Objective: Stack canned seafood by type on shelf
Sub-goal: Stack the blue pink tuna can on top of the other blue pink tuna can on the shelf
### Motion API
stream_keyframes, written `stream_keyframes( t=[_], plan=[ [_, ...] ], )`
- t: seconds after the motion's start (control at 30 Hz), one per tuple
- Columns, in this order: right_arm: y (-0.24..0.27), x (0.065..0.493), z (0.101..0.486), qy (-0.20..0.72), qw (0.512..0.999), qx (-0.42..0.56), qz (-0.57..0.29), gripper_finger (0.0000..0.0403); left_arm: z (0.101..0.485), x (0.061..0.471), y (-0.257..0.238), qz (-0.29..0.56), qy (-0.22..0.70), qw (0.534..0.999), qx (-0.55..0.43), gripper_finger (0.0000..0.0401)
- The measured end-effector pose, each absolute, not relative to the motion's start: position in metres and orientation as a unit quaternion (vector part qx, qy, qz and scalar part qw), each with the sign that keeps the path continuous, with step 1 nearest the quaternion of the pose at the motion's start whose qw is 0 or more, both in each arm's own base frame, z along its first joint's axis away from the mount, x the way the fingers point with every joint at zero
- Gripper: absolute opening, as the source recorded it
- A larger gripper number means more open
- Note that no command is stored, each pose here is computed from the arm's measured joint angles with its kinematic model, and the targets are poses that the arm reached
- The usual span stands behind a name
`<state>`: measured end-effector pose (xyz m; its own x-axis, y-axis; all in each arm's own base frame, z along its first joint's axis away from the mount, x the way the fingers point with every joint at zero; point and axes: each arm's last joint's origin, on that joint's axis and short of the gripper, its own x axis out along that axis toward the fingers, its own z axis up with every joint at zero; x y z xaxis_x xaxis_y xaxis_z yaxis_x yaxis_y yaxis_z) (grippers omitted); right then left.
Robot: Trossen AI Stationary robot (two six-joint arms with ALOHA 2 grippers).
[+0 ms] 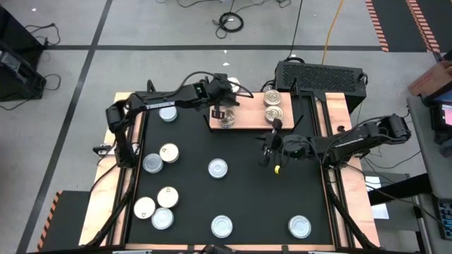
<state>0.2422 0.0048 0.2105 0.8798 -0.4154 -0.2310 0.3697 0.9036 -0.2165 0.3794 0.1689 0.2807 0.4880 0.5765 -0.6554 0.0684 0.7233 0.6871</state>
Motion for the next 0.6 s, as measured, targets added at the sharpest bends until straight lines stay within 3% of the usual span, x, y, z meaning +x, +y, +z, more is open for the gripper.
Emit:
stream_keyframes(
  t=[0.6],
  plan=[
    [0.004,0.232,0.22,0.138,0.966,-0.082,-0.203,0.0,0.256,0.374,0.189,0.138,0.522,0.788,0.296,0.0]
  ],
)
